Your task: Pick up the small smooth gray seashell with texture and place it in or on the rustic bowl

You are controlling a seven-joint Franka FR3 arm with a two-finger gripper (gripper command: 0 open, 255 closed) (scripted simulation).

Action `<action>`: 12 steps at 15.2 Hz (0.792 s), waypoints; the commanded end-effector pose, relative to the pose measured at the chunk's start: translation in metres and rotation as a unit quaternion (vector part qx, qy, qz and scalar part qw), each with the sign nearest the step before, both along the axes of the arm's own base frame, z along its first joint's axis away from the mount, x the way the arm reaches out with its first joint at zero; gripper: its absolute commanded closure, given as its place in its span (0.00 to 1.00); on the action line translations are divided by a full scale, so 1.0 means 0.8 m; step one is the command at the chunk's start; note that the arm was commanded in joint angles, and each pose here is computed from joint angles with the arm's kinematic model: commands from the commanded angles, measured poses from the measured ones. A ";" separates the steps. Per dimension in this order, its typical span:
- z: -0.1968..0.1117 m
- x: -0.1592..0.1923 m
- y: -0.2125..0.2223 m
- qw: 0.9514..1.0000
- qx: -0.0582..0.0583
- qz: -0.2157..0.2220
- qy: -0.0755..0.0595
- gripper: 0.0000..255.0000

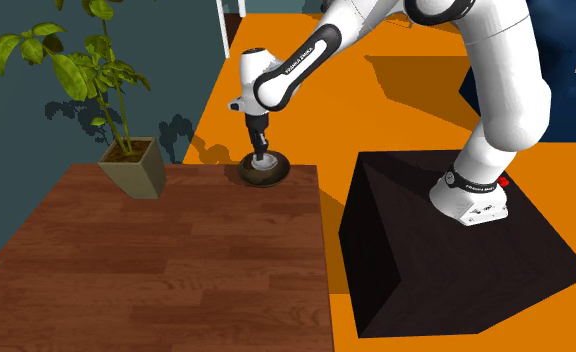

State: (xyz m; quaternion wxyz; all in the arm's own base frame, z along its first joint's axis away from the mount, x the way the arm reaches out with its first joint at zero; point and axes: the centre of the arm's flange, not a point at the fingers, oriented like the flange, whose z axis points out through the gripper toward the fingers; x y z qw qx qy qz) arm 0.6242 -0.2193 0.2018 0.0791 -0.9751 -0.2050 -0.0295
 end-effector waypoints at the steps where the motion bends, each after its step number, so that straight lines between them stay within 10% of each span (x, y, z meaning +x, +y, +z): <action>1: -0.002 -0.001 0.000 1.000 0.000 0.000 0.000 1.00; 6: -0.002 -0.001 0.000 1.000 0.000 0.000 0.000 1.00; 7: -0.002 -0.001 0.000 1.000 0.000 0.000 0.000 0.00; 12: -0.002 -0.001 0.000 1.000 0.000 0.000 0.000 0.00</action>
